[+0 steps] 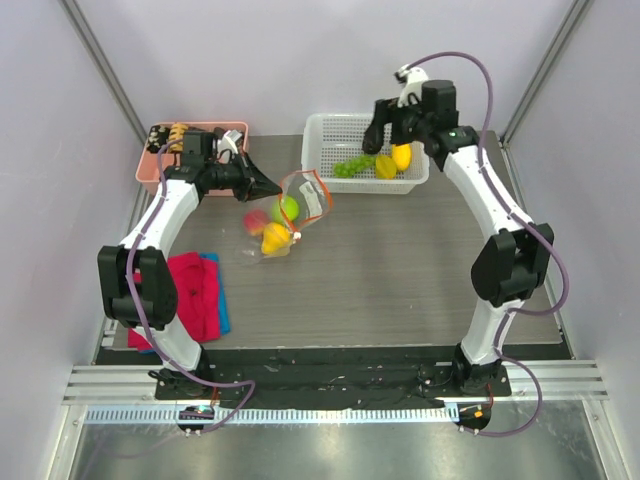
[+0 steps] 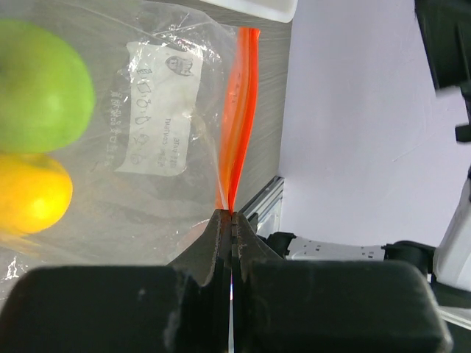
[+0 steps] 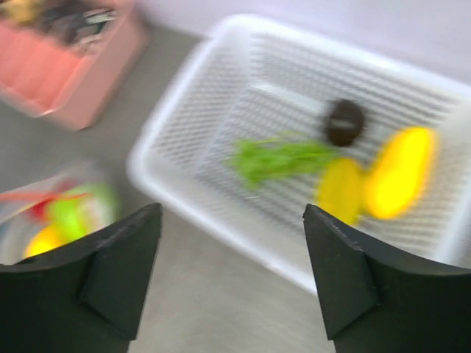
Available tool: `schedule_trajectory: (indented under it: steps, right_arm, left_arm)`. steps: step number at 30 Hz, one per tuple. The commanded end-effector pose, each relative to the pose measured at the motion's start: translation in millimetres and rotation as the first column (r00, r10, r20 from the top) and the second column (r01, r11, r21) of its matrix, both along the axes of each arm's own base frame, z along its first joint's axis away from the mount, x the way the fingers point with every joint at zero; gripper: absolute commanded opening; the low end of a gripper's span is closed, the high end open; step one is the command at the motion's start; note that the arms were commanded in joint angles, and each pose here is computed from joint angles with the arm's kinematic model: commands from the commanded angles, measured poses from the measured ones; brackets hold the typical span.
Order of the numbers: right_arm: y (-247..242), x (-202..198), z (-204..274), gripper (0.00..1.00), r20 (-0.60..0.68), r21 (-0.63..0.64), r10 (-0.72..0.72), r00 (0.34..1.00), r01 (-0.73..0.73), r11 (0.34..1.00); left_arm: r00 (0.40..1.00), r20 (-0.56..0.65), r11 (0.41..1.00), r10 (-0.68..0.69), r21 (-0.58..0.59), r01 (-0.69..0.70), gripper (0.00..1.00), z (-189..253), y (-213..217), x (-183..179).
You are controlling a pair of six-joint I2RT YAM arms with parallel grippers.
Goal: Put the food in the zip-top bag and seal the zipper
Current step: Place the fake fruit in the zipper food storage bag, then pick up the fake fruit from the bin.
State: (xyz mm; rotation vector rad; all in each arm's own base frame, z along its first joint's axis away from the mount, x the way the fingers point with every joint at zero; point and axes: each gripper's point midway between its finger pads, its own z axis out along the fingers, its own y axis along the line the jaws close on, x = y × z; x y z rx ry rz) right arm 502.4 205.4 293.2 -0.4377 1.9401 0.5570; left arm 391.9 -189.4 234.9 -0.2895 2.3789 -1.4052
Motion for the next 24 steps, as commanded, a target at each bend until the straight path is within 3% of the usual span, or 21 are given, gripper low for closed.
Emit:
schedule_trajectory:
  steps: [1, 8, 16, 24]
  right_arm:
    - [-66, 54, -25, 0.79, 0.033, -0.130, -0.288, 0.957, 0.290, 0.948]
    - [-103, 100, -79, 0.67, 0.015, -0.221, -0.468, 0.883, 0.460, 0.860]
    - [-122, 141, -121, 0.63, 0.031, -0.228, -0.576, 0.817, 0.567, 0.791]
    - [-124, 158, -159, 0.63, 0.035, -0.251, -0.591, 0.806, 0.580, 0.775]
  left_arm:
    - [0.996, 0.087, 1.000, -0.010, -0.027, 0.012, 0.00, 29, 1, 1]
    - [0.997, 0.080, 1.000, -0.007, -0.021, 0.009, 0.00, 24, 1, 2]
    - [0.997, 0.078, 1.000, -0.017, 0.002, 0.017, 0.00, 21, 3, -1]
    - [0.998, 0.065, 1.000, -0.020, 0.012, 0.019, 0.00, 15, 4, 0]
